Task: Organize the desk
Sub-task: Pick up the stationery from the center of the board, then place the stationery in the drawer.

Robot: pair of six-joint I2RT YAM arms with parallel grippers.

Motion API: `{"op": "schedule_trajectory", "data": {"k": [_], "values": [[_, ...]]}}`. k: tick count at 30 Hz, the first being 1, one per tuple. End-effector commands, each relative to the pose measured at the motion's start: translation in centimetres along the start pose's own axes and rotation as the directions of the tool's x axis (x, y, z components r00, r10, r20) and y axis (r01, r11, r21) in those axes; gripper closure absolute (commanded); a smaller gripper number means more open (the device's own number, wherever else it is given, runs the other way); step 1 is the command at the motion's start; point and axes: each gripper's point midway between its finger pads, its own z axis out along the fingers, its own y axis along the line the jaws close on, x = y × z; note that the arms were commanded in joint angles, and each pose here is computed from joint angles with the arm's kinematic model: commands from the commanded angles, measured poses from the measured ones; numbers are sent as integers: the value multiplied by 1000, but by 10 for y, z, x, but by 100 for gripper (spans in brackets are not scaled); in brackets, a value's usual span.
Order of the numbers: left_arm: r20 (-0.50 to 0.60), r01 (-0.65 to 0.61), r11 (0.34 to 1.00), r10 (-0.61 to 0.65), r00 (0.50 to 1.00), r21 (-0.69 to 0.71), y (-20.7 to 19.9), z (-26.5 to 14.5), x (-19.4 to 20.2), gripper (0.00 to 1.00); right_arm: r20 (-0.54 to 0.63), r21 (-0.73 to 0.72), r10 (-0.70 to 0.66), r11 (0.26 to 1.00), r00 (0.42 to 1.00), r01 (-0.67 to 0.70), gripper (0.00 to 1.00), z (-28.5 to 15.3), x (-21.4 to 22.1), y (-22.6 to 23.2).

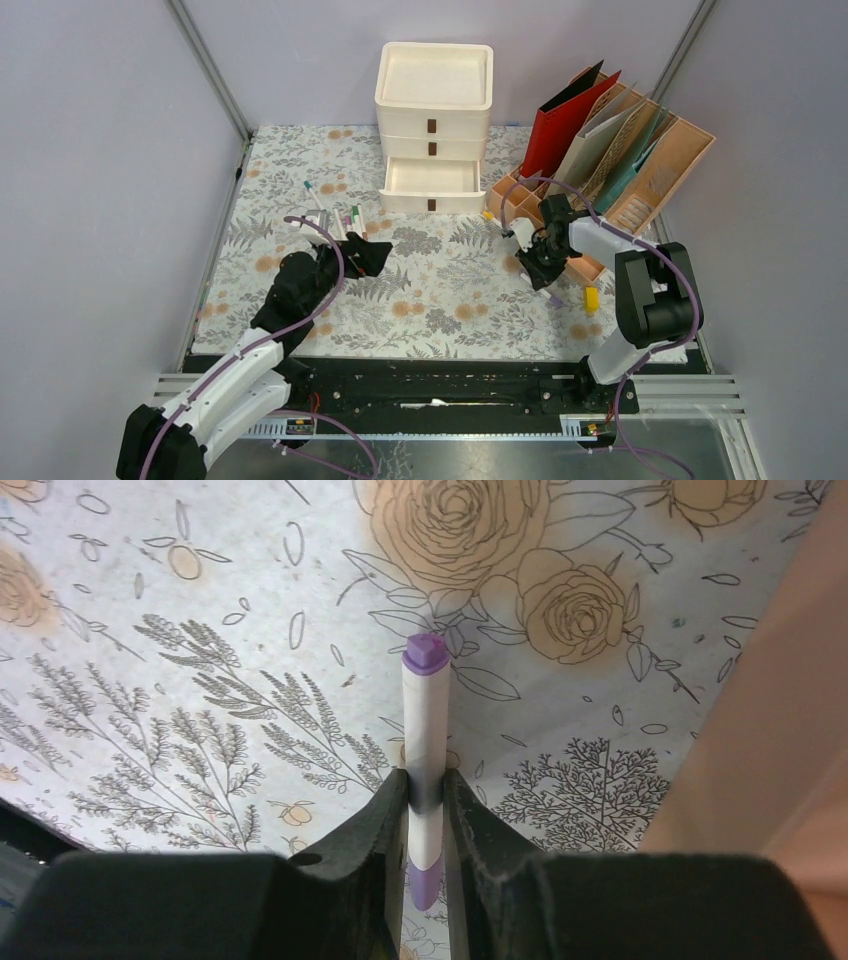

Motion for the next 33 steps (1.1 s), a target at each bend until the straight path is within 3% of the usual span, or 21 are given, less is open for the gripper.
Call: {"op": "schedule_trajectory", "data": {"k": [1, 10, 14, 18, 23, 29, 31, 33], "values": [[40, 27, 997, -30, 999, 69, -14, -2, -11, 1, 96, -37, -16, 999, 995, 19, 99, -17, -20, 11], [22, 68, 994, -70, 997, 91, -16, -2, -2, 1, 269, -50, -115, 990, 956, 134, 100, -56, -69, 16], [24, 72, 993, -74, 997, 93, -16, -2, -1, 1, 378, -69, -161, 977, 912, 201, 100, -89, -114, 17], [13, 87, 993, -88, 996, 83, -12, -1, 5, 1, 416, -58, -234, 957, 879, 283, 100, -115, -165, 20], [-1, 105, 993, -105, 995, 54, -5, 1, 11, 1, 378, 122, -420, 906, 825, 406, 100, -125, -237, 19], [-17, 108, 994, -108, 994, -2, 7, 0, 18, 1, 293, 380, -606, 783, 739, 492, 100, -133, -324, 10], [-22, 108, 994, -109, 994, -15, 9, -1, 20, 1, 262, 429, -640, 748, 722, 507, 95, -124, -344, 7], [-22, 108, 994, -109, 994, -27, 12, -2, 20, 1, 239, 477, -662, 717, 711, 508, 83, -112, -359, 1]]}}
